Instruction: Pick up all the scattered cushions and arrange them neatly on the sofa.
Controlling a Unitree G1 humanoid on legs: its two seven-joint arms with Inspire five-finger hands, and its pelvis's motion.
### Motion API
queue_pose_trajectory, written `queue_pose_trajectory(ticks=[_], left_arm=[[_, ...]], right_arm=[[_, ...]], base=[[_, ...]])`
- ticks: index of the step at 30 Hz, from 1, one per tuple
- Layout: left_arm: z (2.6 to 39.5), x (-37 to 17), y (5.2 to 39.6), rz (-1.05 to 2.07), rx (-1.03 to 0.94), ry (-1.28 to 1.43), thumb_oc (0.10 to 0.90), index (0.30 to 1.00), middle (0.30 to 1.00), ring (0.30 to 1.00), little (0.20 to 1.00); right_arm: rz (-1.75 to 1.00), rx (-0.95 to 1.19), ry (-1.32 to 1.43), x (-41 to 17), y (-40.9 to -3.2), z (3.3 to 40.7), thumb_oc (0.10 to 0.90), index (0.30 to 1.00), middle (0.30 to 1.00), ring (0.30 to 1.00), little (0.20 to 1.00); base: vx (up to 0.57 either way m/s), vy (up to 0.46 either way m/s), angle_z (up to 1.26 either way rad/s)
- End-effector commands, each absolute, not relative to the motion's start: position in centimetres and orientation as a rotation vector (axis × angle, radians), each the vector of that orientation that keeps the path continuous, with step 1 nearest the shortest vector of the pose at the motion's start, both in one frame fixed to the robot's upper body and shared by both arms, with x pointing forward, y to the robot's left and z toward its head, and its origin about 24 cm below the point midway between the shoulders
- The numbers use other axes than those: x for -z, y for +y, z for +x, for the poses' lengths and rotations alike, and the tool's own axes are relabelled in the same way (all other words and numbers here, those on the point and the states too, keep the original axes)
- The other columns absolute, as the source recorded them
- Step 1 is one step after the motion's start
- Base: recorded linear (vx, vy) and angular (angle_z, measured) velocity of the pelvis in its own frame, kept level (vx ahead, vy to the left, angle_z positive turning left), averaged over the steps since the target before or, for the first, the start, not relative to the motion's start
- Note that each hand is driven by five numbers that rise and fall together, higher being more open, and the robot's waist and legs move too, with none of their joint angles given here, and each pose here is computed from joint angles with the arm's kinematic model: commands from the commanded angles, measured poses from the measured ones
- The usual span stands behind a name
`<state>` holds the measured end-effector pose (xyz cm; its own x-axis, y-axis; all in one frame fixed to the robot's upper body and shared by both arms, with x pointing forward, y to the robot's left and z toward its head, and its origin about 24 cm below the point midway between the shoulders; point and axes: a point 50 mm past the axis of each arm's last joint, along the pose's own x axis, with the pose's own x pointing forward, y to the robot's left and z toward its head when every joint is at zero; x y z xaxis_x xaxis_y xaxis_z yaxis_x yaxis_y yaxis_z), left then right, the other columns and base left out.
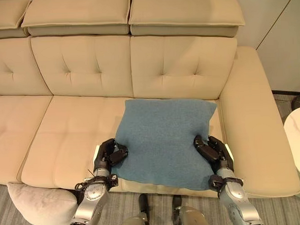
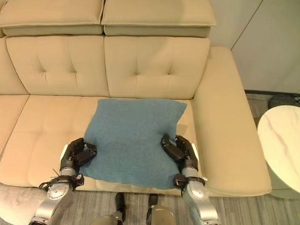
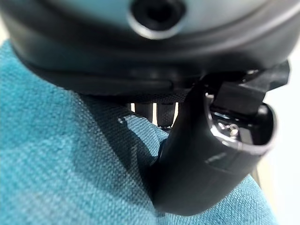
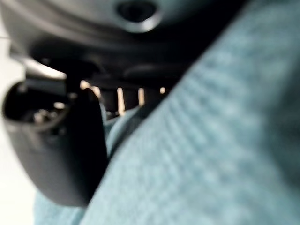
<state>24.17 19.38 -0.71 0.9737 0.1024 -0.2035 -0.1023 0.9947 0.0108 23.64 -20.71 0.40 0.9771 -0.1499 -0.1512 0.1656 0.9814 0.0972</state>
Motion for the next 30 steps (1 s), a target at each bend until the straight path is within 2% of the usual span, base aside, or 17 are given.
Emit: queue_pose_trajectory(ticks=[1,16,25,28,30], left_arm=[[26.2,-6.3,14.2,-0.094,0.158,-0.176,0.400,0.300,0.300,0.300,0.300],[25.6,-5.6,13.7,-0.113,0.177,-0.139,0.400,0.300,0.300,0.300,0.300],[25.5,-5.9,15.5,-0.077,0.131,-0.150,0.400,0.300,0.300,0.300,0.300],[25.9,-7.2,16.1,-0.048,0.107,-0.210,0.400,0.300,0.300,0.300,0.300],[27.2,-10.5,15.8,-0.004,0.089,-0.364,0.400,0.300,0.300,0.300,0.300]], right_arm=[[0.170,-0.023,-0.226,-7.3,-17.6,25.9,0.400,0.300,0.300,0.300,0.300],[0.125,0.009,-0.178,-6.4,-19.0,25.3,0.400,0.300,0.300,0.300,0.300],[0.131,-0.028,-0.181,-6.6,-17.8,25.7,0.400,0.300,0.300,0.300,0.300],[0.093,-0.021,-0.235,-7.8,-17.9,26.3,0.400,0.300,0.300,0.300,0.300],[0.022,-0.018,-0.373,-10.9,-17.3,27.7,0.400,0.300,0.300,0.300,0.300]], base=[[0.10,-0.076,0.23],[0.10,0.096,-0.01],[0.09,0.165,-0.18],[0.02,0.065,-0.07],[-0.08,0.007,-0.01]])
